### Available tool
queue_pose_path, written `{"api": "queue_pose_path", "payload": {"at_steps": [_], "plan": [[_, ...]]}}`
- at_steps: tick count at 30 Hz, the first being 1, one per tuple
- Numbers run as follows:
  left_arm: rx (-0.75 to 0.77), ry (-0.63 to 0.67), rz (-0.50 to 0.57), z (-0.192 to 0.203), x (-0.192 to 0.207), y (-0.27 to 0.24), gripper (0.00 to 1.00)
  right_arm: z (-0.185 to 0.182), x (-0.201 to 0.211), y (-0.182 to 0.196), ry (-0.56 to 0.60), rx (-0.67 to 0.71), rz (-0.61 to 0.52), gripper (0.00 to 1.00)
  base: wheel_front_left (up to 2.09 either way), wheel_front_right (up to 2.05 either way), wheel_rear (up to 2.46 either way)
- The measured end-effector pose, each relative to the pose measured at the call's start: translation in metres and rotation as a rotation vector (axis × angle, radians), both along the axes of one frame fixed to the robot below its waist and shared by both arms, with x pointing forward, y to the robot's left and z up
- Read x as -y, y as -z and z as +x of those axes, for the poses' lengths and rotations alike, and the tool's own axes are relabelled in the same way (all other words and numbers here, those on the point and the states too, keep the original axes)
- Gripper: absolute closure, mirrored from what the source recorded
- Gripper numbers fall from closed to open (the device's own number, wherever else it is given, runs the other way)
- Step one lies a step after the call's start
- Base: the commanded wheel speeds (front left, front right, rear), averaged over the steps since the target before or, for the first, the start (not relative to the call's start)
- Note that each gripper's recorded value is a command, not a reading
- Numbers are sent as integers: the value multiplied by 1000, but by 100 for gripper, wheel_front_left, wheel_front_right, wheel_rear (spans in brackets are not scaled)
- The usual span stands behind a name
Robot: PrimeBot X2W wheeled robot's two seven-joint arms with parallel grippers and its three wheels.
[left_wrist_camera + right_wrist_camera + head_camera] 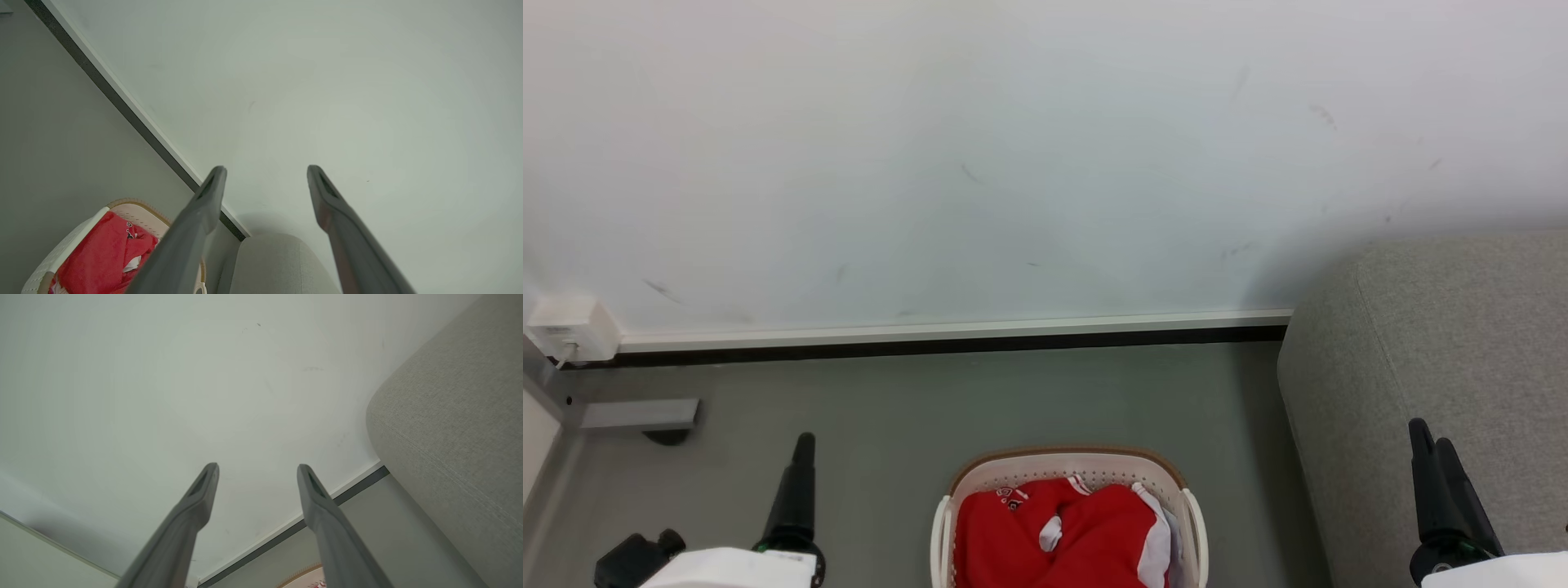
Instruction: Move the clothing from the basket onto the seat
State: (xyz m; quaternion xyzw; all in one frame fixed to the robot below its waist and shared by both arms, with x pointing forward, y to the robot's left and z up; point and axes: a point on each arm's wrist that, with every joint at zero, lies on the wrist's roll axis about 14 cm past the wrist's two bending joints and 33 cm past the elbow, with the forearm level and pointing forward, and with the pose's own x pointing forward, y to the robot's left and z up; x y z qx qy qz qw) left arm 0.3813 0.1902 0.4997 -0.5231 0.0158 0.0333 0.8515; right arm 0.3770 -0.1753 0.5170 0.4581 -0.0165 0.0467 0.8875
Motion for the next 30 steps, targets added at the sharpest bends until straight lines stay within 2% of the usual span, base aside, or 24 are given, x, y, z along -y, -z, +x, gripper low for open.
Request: {"api": "queue_pose_path", "payload": {"at_steps": [14, 30], "plan": [[-6, 23, 316, 0, 8, 2, 0, -1, -4, 0, -10, 39, -276, 0, 0, 0, 0], [-7, 15, 547, 0, 6, 3, 0, -2, -7, 3, -18, 65, -512, 0, 0, 0, 0]]}}
